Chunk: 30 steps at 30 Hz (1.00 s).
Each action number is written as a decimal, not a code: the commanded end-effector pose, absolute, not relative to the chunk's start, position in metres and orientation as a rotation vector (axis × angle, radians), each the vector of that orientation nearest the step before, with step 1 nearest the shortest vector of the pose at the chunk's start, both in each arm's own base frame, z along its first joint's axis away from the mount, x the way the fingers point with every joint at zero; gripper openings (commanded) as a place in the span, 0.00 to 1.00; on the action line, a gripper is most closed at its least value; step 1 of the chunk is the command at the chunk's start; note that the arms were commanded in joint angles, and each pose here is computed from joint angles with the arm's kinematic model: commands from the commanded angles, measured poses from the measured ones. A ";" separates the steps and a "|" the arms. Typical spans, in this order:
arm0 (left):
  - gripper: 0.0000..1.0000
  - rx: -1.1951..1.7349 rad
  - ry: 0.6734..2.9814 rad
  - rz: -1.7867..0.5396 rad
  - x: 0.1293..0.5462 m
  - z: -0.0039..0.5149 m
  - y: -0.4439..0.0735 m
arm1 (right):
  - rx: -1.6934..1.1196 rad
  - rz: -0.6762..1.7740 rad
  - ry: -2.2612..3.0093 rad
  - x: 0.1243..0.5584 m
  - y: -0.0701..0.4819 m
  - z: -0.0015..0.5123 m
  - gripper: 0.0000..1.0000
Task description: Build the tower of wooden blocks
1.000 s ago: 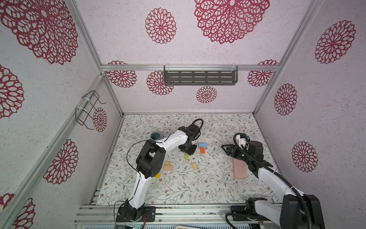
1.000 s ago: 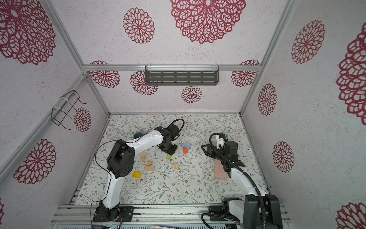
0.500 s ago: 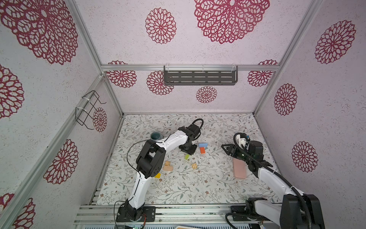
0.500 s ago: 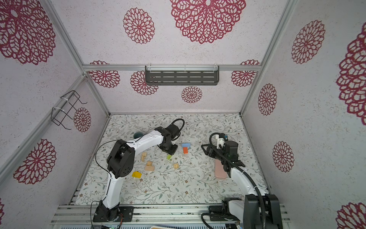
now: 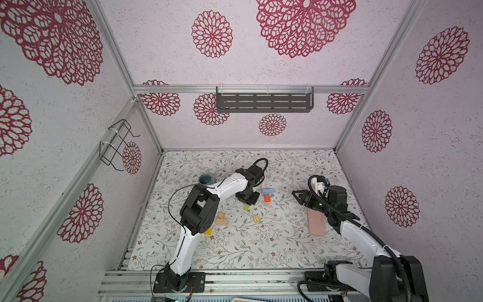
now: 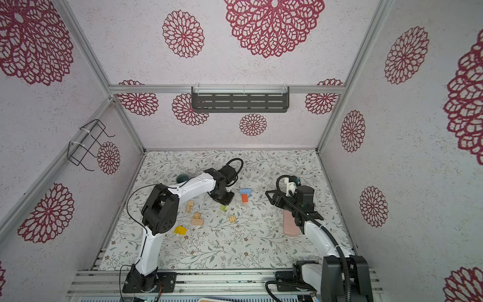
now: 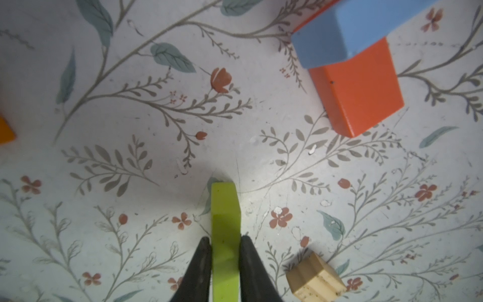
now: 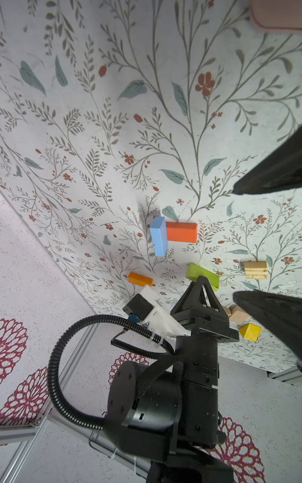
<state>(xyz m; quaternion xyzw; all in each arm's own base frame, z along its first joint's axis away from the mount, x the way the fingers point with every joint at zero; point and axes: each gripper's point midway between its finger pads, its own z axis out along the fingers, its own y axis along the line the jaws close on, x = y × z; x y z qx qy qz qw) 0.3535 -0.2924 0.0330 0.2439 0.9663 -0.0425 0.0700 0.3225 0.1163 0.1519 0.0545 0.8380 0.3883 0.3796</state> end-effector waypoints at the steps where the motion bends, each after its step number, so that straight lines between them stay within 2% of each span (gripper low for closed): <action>1: 0.17 0.742 2.914 -0.135 0.355 0.029 -0.290 | 0.126 1.008 2.114 0.323 0.118 0.157 0.62; 11: 0.14 0.852 2.854 -0.157 0.355 0.067 -0.295 | 0.122 1.017 2.110 0.324 0.119 0.161 0.62; 18: 0.16 1.202 2.644 -0.266 0.343 0.116 -0.336 | 0.123 1.008 2.109 0.324 0.116 0.169 0.62; 24: 0.20 1.513 2.482 -0.283 0.333 0.127 -0.365 | 0.158 0.985 2.092 0.325 0.104 0.174 0.62; 30: 0.20 1.604 2.353 -0.328 0.346 0.138 -0.384 | 0.195 0.983 2.078 0.328 0.097 0.175 0.61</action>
